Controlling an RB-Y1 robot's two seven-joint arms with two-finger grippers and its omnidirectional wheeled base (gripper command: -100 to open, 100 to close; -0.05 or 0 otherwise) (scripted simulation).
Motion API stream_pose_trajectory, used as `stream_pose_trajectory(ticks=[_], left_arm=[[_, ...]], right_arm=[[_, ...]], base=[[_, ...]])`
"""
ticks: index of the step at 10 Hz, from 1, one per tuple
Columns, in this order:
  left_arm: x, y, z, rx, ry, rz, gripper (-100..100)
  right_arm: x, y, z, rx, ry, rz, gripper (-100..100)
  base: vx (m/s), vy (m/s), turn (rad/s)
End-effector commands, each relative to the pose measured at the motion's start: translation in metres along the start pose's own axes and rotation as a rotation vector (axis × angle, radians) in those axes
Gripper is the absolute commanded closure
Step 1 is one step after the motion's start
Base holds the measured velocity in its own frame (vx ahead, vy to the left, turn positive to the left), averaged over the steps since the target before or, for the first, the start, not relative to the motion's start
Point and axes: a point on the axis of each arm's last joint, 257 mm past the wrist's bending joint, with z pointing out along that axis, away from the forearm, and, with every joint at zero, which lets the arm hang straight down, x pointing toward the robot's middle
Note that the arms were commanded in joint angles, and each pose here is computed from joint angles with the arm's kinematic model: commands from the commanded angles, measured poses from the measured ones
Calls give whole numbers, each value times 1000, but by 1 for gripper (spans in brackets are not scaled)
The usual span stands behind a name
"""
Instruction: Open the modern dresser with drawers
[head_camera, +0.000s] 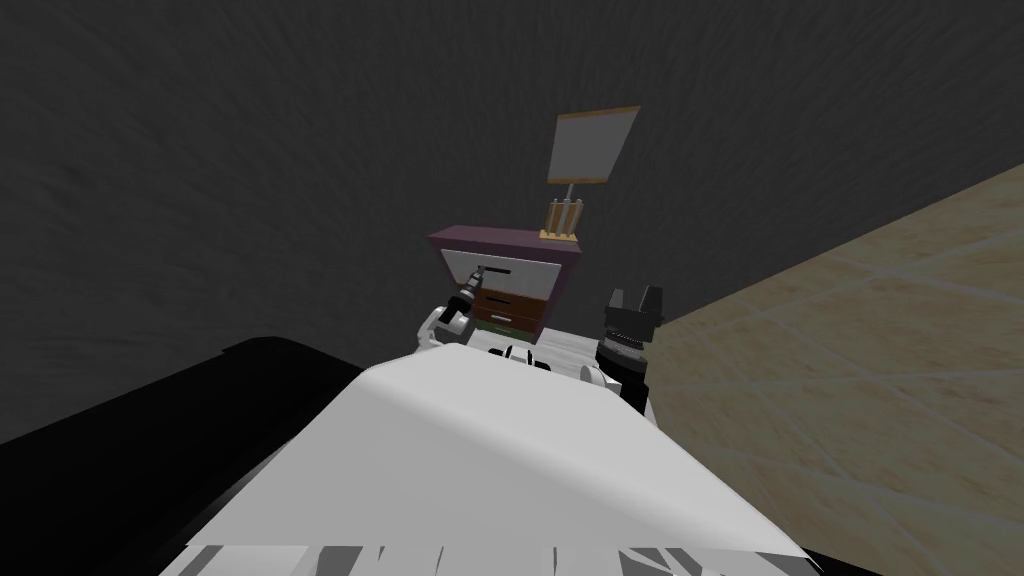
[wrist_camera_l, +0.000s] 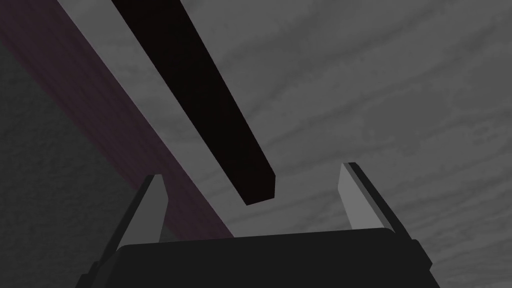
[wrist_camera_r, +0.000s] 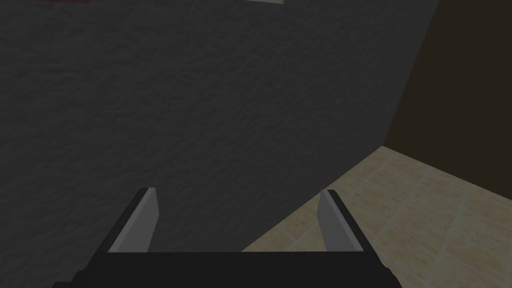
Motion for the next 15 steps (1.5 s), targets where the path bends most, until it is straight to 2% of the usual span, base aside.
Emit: stream_pose_trajectory(ticks=[1, 2, 3, 4, 5, 6, 7, 8, 9, 10, 11, 12, 13, 14, 15], left_arm=[[1, 4, 1, -16, 4, 5, -100], [3, 5, 13, 0, 29, -1, -100], [3, 12, 13, -12, 30, 0, -100], [3, 5, 25, 18, 50, -6, -100], [4, 18, 25, -6, 51, -5, -100], [2, 9, 36, 27, 70, -9, -100], [2, 23, 37, 0, 69, -8, -100], [-1, 15, 48, 30, 86, -11, -100], [-1, 28, 49, 5, 84, -10, -100], [-6, 19, 60, 34, 99, -13, -100], [-7, 31, 61, 11, 96, -11, -100], [-13, 21, 72, 42, 108, -13, -100], [-15, 35, 73, 14, 104, -11, -100], [-22, 27, 84, 38, 113, -12, -100], [-25, 40, 85, 13, 108, -10, -100]], right_arm=[[0, 0, 0, 0, 0, 0, 0], [0, 0, 0, 0, 0, 0, 0], [0, 0, 0, 0, 0, 0, 0], [0, 0, 0, 0, 0, 0, 0], [0, 0, 0, 0, 0, 0, 0], [0, 0, 0, 0, 0, 0, 0], [0, 0, 0, 0, 0, 0, 0], [0, 0, 0, 0, 0, 0, 0], [0, 0, 0, 0, 0, 0, 0], [0, 0, 0, 0, 0, 0, 0], [0, 0, 0, 0, 0, 0, 0], [0, 0, 0, 0, 0, 0, 0], [0, 0, 0, 0, 0, 0, 0], [0, 0, 0, 0, 0, 0, 0], [0, 0, 0, 0, 0, 0, 0]], base=[[8, 7, -10], [-24, -43, 60], [-26, -58, 49], [-29, -79, 74], [-23, -72, 29], [-30, -68, 65], [-33, -60, 35], [-29, -79, 68], [-21, -66, 33], [-29, -67, 57], [-27, -56, 45], [-34, -70, 85], [-34, -62, 30], [-42, -59, 67], [-31, -59, 32]])
